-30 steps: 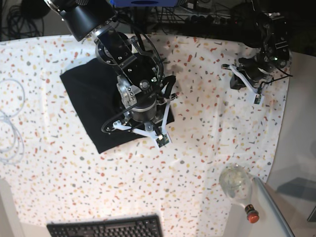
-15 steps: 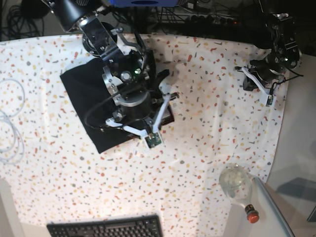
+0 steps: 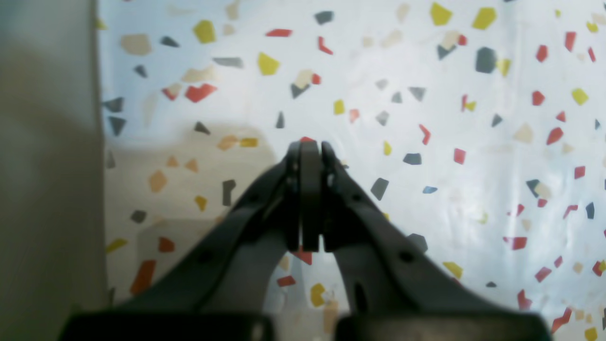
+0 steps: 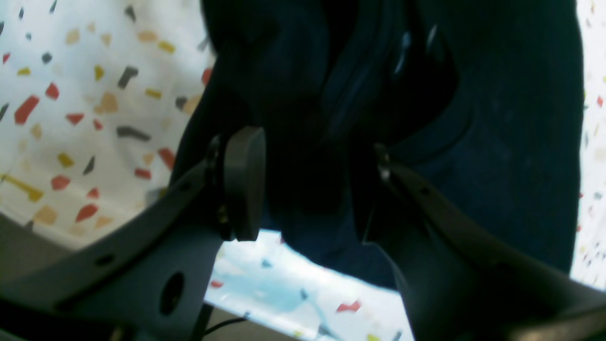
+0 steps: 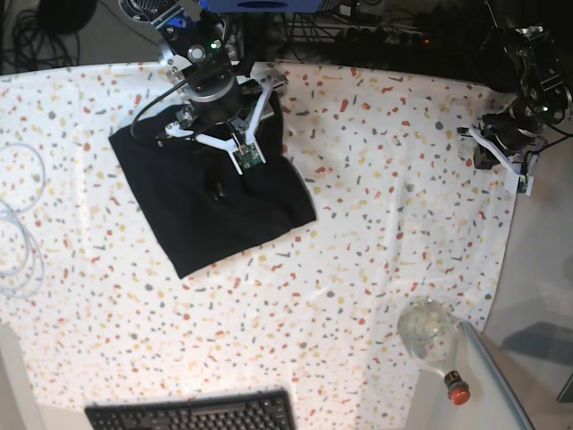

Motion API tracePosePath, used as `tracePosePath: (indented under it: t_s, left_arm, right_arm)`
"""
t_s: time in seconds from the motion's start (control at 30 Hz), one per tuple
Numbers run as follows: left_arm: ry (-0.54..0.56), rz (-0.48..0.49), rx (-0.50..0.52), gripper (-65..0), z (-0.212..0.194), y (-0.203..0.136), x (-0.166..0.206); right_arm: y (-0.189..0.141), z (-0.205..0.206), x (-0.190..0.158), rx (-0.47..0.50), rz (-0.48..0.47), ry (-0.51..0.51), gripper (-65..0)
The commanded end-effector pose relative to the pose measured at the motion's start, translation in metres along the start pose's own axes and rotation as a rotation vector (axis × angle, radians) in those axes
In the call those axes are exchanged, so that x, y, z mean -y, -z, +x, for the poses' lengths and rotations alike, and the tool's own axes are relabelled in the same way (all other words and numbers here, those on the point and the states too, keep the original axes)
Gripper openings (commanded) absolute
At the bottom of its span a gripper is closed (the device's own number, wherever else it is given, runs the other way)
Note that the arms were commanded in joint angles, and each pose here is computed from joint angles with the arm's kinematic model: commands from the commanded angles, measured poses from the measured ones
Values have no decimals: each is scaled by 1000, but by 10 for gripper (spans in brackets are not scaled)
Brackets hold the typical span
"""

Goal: Layout the t-shirt on the table in an organized manner, then fold the t-shirt properly
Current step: 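Drag the folded shirt with the right gripper to square it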

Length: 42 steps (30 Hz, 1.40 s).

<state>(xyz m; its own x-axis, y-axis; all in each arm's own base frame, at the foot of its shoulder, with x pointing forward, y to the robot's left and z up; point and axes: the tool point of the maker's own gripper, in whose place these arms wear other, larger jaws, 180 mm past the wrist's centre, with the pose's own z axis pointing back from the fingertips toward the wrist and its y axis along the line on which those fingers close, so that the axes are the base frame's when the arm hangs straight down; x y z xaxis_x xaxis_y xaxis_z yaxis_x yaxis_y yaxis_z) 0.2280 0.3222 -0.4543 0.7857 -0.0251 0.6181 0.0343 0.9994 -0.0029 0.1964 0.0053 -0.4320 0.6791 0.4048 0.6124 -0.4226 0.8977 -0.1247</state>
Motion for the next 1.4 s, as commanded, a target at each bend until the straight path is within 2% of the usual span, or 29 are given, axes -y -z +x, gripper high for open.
tracePosePath:
  t_s: [0.0,0.17,0.4,0.6,0.63,0.67,0.73,0.77,0.87,1.0,1.13,1.37]
  left_arm:
    - [12,7,41,-650,14,-3,-6]
    - [11,-1,28,-650,7,-4,-3]
    - [8,4,14,-650,0,-6,-5]
    - [9,2,10,-650,-3,-7,-5]
    - [7,2,9,-650,-3,-7,-4]
    - [8,1,8,-650,-3,-7,-4]
    - [9,-1,9,-650,-3,-6,-3]
    - [10,-2,9,-650,-3,-6,-3]
    - [11,-3,8,-650,-3,-6,-3]
    - [11,-3,13,-650,0,-5,-3]
    - [12,-4,16,-650,1,-5,-2]
    - [12,-6,14,-650,0,-4,-1]
  right_arm:
    - [-4,13,-4,47,-3,14,-371]
    - [-1,-2,-16,9,-23,29,-365]
    - [10,-19,4,-36,-116,52,-365]
    - [13,-15,10,-26,-130,44,-377]
    - [13,-15,10,-25,-129,45,-398]
    - [12,-14,10,-22,-128,47,-446]
    - [11,-14,9,-22,-126,47,-612]
    - [11,-14,8,-23,-123,48,-650]
    - [10,-10,5,-14,-116,57,-650]
    - [-7,10,-1,50,-86,91,-650]
    - [-25,36,-18,134,-25,91,-650]
    - [-44,48,-51,181,69,68,-650]
